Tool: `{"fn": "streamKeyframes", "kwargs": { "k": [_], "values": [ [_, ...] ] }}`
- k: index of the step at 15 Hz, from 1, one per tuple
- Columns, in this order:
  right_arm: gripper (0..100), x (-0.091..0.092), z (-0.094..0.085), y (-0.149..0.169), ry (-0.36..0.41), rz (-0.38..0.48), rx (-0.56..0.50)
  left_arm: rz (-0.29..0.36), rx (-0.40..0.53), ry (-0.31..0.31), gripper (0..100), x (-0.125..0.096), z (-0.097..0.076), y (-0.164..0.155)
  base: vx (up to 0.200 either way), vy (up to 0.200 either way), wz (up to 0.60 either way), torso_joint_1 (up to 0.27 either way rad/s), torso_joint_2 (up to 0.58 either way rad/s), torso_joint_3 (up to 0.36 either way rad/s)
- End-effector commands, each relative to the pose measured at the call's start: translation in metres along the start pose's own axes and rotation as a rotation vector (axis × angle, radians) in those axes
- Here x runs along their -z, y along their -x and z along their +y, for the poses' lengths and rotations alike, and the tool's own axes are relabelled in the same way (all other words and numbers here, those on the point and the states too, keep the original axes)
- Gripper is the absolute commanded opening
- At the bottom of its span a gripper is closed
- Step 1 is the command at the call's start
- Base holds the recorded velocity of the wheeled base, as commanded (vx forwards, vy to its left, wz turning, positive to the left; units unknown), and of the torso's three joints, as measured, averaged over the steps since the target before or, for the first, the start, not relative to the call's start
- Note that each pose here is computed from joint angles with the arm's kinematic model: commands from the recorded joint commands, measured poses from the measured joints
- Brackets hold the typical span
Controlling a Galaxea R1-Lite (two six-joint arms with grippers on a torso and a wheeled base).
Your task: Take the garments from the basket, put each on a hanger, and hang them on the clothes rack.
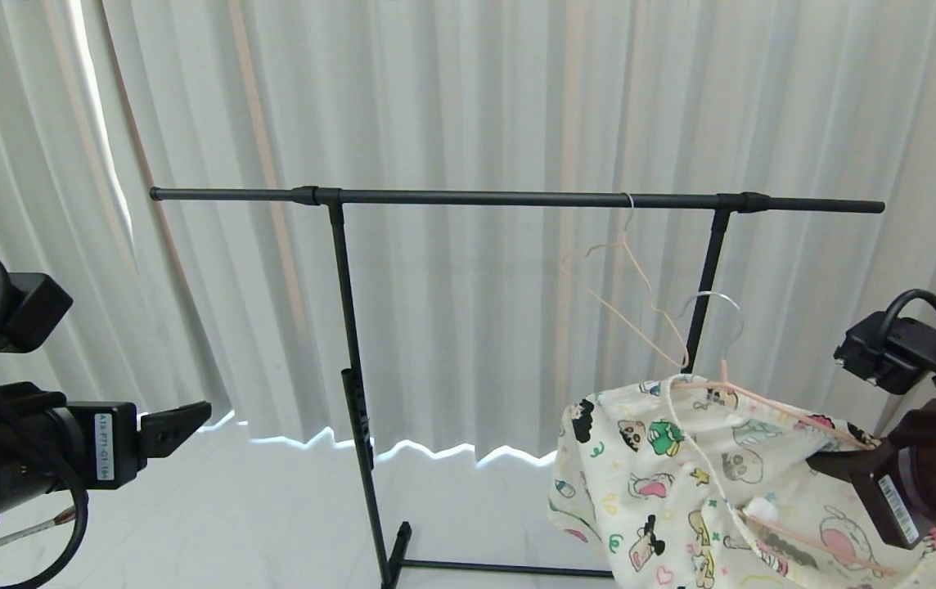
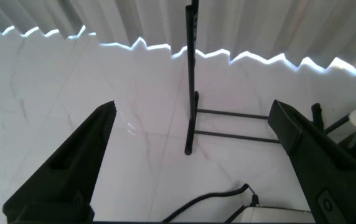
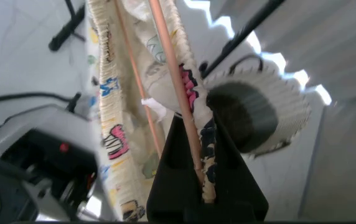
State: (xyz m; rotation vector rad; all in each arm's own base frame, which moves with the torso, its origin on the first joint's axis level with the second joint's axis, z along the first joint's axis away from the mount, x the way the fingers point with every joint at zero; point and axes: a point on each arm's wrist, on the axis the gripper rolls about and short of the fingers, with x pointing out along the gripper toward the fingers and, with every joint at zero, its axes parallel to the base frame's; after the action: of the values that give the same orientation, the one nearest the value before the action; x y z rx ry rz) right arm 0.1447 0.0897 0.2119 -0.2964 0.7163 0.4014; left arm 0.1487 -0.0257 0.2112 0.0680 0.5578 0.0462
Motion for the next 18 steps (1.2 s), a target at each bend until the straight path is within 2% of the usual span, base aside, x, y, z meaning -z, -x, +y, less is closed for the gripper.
{"fn": "streamKeyframes", "kwargs": {
  "k": [1, 4, 8, 10, 14, 18],
  "values": [
    [0, 0.000, 0.000, -0.003, -0.028, 0.017, 0.005, 0.025, 0.000, -0.010, 100, 0.005, -0.001, -0.004, 0.000, 0.000, 0.00, 0.000, 0.00, 0.000],
    [0, -0.006, 0.001, -0.004, -0.111, -0.001, 0.004, 0.026, 0.003, -0.013, 100, 0.009, -0.002, -0.005, 0.000, 0.000, 0.00, 0.000, 0.00, 0.000],
    [0, -0.010, 0.000, 0.000, -0.118, -0.027, 0.006, 0.019, -0.038, -0.020, 100, 0.009, -0.001, -0.006, 0.000, 0.000, 0.00, 0.000, 0.00, 0.000],
    [0, -0.012, 0.000, 0.000, -0.123, -0.047, 0.005, -0.007, -0.037, -0.013, 100, 0.007, -0.001, -0.005, 0.000, 0.000, 0.00, 0.000, 0.00, 0.000],
    [0, -0.023, 0.002, -0.015, -0.181, -0.088, 0.003, -0.016, -0.026, -0.017, 100, 0.007, -0.004, -0.006, 0.000, 0.000, 0.00, 0.000, 0.00, 0.000],
    [0, -0.044, 0.004, -0.033, -0.197, -0.147, 0.036, -0.026, 0.016, -0.041, 100, 0.008, -0.011, -0.004, 0.200, 0.000, 0.00, -0.003, 0.00, 0.006]
  ]
}}
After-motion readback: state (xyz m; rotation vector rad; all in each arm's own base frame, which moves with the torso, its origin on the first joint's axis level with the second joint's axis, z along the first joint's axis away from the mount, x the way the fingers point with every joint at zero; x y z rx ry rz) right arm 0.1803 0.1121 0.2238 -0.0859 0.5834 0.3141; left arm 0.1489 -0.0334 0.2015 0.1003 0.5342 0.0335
